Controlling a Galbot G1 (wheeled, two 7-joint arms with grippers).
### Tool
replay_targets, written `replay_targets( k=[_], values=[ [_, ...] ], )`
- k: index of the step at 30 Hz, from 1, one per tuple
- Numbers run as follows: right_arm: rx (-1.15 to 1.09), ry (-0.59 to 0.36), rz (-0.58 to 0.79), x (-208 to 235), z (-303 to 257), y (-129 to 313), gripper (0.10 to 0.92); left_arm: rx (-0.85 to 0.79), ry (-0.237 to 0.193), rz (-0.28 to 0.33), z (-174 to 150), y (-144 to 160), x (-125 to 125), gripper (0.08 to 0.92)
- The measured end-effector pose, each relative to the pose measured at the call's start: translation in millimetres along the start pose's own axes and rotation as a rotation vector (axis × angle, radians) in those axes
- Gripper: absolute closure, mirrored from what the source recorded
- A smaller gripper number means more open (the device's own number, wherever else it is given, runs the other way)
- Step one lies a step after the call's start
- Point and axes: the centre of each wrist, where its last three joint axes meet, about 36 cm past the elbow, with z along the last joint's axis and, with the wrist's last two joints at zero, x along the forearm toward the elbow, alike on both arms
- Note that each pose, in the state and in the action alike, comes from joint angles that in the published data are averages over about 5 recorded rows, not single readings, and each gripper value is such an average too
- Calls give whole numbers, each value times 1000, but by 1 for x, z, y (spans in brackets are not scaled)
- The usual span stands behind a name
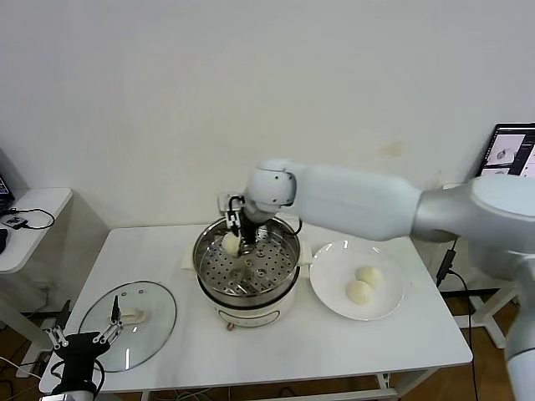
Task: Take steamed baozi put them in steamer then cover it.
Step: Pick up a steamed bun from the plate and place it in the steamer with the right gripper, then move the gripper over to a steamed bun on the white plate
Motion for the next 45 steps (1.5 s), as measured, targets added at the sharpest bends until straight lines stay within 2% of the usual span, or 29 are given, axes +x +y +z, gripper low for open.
replay_targets(
  k=[18, 27, 33, 45],
  values=[
    [-16, -4, 4, -53, -24, -1, 394, 2, 2, 0, 2, 0, 0, 177],
    [-22, 11, -7, -52, -24, -3, 213, 3, 1, -1, 1, 0, 2, 177],
    [19, 32, -14, -22, -13, -13, 200, 4, 1, -2, 2, 1, 2, 177],
    [136, 124, -9, 91, 54, -19, 200, 2, 1, 5, 1, 0, 3, 177]
  ],
)
